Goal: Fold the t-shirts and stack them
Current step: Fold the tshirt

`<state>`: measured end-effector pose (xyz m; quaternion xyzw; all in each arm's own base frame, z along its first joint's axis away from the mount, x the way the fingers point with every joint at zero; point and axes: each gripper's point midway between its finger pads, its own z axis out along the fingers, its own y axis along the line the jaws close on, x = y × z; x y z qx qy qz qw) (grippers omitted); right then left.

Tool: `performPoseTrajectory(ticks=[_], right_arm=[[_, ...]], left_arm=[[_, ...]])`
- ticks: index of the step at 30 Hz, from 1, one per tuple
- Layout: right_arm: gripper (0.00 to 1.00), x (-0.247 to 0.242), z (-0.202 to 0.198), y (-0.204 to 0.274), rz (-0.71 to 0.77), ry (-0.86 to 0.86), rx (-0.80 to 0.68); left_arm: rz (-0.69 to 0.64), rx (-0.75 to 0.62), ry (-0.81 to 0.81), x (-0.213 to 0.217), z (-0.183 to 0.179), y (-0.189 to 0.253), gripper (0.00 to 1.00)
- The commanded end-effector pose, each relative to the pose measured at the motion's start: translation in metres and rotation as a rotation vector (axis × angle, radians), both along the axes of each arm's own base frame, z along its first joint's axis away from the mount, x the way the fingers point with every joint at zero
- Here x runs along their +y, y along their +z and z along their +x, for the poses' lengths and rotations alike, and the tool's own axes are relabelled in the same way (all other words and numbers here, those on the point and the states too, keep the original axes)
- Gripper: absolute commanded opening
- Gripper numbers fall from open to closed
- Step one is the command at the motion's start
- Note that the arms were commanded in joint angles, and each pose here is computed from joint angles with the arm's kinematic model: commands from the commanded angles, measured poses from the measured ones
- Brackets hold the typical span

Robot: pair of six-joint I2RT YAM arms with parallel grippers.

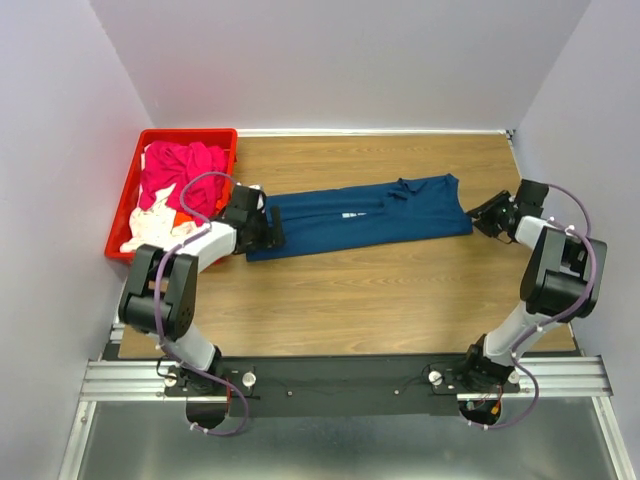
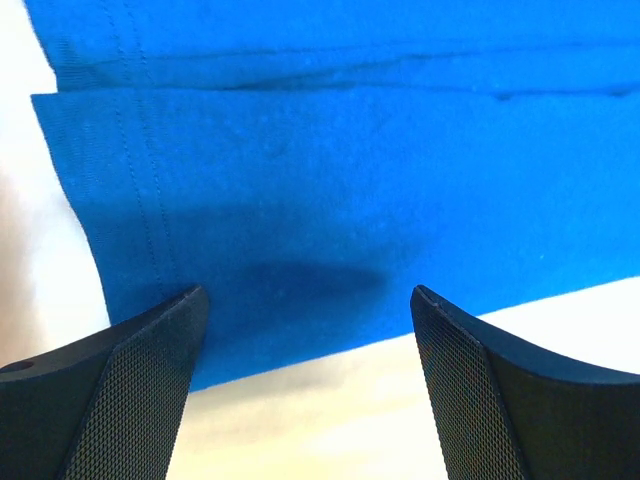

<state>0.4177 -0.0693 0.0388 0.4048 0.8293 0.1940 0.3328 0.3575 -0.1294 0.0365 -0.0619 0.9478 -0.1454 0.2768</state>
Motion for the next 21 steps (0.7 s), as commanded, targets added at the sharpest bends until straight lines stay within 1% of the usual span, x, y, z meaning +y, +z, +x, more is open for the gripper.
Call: performPoseTrajectory(ticks=[1, 2, 3, 4, 6, 7, 9, 11, 13, 15, 17, 18, 19, 21], right_arm=[[0.46, 0.035, 0.012, 0.053, -0.016, 0.132, -0.132], [0.46, 0.044, 0.019, 0.065, -0.009, 0.169, -0.183], [0.46, 0.050, 0.021, 0.067, -0.009, 0.183, -0.189], [0.46, 0.068, 0.025, 0.076, 0.016, 0.230, -0.226], [0.46, 0.086, 0.030, 0.086, 0.038, 0.279, -0.263], [0.46, 0.103, 0.034, 0.092, 0.037, 0.318, -0.285], [0.46, 0.122, 0.043, 0.092, 0.047, 0.366, -0.298], [0.46, 0.146, 0.048, 0.087, 0.099, 0.412, -0.292], [0.46, 0.159, 0.057, 0.077, 0.119, 0.409, -0.282], [0.47, 0.159, 0.063, 0.067, 0.128, 0.375, -0.261], [0.48, 0.164, 0.069, 0.056, 0.185, 0.359, -0.249], [0.49, 0.167, 0.074, 0.059, 0.200, 0.363, -0.276], [0.50, 0.172, 0.075, 0.057, 0.228, 0.356, -0.275], [0.51, 0.176, 0.079, 0.049, 0.255, 0.355, -0.267]], left_arm=[[0.051, -0.008, 0.052, 0.017, -0.023, 0.013, 0.91], [0.043, -0.030, 0.051, 0.017, -0.023, 0.020, 0.91], [0.038, -0.051, 0.053, 0.017, -0.022, 0.026, 0.91], [0.039, -0.083, 0.058, 0.018, -0.019, 0.034, 0.91], [0.045, -0.174, 0.067, 0.022, -0.014, 0.058, 0.91], [0.054, -0.223, 0.077, 0.024, -0.009, 0.068, 0.91], [0.060, -0.297, 0.055, 0.024, -0.005, 0.086, 0.92], [0.054, -0.374, 0.039, 0.023, 0.000, 0.108, 0.93], [0.067, -0.456, 0.013, 0.024, 0.004, 0.129, 0.93], [0.082, -0.505, 0.009, 0.027, 0.005, 0.140, 0.93], [0.091, -0.574, 0.037, 0.033, 0.006, 0.157, 0.93], [0.095, -0.578, 0.045, 0.036, 0.004, 0.153, 0.93], [0.092, -0.603, 0.059, 0.037, 0.005, 0.156, 0.93], [0.095, -0.603, 0.070, 0.040, 0.001, 0.150, 0.92]])
